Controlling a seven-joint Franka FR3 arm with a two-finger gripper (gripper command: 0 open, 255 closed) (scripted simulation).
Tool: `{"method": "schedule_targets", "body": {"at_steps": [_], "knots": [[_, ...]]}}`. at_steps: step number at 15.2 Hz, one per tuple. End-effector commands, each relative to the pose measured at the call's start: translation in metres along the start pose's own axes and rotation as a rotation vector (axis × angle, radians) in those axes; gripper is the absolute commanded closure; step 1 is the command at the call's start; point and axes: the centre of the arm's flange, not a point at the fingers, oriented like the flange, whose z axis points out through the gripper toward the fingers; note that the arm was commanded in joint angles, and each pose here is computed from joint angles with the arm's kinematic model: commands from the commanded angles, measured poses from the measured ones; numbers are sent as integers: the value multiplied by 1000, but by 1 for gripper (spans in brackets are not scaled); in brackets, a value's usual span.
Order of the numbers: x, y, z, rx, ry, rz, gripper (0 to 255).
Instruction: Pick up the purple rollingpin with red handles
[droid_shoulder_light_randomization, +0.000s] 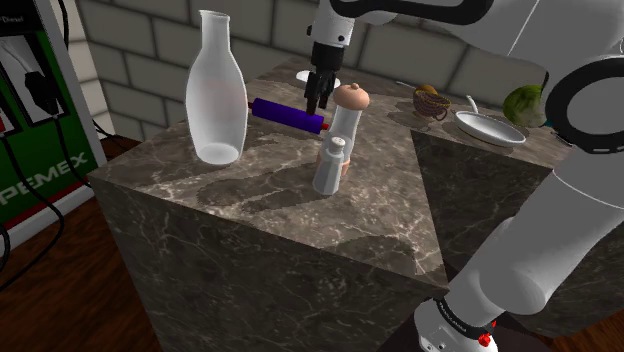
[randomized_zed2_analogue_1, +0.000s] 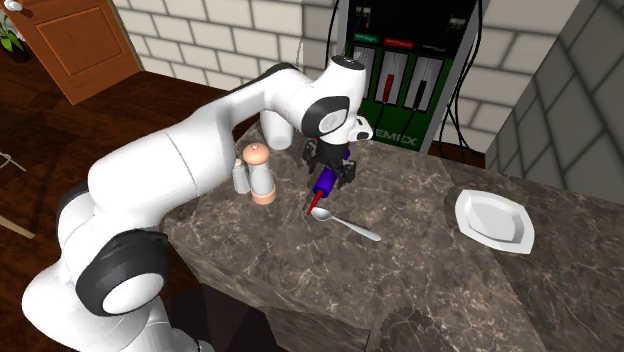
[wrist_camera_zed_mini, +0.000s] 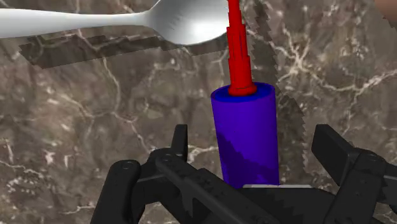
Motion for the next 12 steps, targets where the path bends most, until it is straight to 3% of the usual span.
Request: {"method": "schedule_targets", "body": {"at_steps": [1,5,12], "knots": [[22,-4,-7,4,6,-32,0],[59,-13,-17,9,15,-82,0],[61,-10,23,9,15,-82,0]]}}
